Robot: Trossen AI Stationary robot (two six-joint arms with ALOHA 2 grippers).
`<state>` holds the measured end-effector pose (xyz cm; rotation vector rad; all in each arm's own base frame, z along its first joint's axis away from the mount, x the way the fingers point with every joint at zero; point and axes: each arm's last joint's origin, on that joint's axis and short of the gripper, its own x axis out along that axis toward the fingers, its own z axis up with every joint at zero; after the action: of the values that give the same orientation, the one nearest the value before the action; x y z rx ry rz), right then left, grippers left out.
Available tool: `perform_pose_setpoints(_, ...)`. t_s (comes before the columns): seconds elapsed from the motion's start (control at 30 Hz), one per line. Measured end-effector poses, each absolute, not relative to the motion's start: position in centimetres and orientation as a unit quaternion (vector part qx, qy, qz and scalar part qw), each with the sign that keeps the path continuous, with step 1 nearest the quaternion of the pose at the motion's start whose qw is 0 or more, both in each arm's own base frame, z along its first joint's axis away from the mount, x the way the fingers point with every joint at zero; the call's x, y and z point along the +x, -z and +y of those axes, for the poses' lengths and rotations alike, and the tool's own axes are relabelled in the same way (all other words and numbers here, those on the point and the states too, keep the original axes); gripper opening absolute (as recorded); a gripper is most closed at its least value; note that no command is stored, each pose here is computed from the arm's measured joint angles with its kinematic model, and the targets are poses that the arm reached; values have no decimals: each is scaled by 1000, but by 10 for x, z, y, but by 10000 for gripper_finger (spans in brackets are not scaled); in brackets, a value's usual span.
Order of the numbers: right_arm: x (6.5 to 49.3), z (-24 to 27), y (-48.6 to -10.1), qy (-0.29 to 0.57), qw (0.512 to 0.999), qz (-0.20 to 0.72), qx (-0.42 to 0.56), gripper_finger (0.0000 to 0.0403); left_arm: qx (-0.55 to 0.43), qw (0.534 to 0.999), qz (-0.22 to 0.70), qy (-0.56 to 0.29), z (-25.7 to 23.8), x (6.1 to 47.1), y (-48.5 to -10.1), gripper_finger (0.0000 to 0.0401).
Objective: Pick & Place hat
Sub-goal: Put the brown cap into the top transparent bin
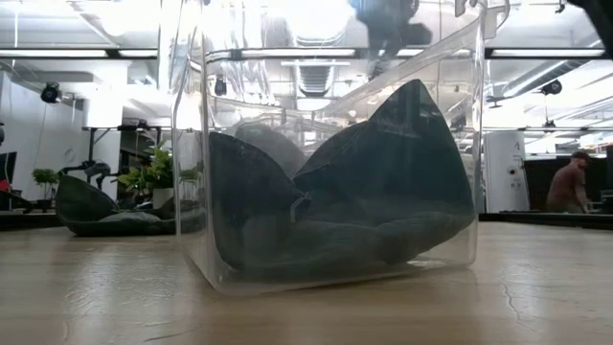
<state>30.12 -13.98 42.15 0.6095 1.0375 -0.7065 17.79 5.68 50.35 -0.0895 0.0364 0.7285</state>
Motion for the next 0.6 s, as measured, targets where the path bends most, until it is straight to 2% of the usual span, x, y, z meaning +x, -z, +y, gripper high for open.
perform_pose_setpoints(0.17, 271, -136, -423, 377, 746, 471, 281, 201, -44, 933, 15, -356, 57, 178, -504, 103)
perform_pose_setpoints(0.37, 235, -140, -396, 467, 683, 492, 269, 271, -44, 933, 14, -356, 57, 178, -504, 103)
perform_pose_setpoints(0.6, 206, -160, -347, 505, 652, 481, 298, 278, -45, 933, 14, -356, 57, 178, -504, 103)
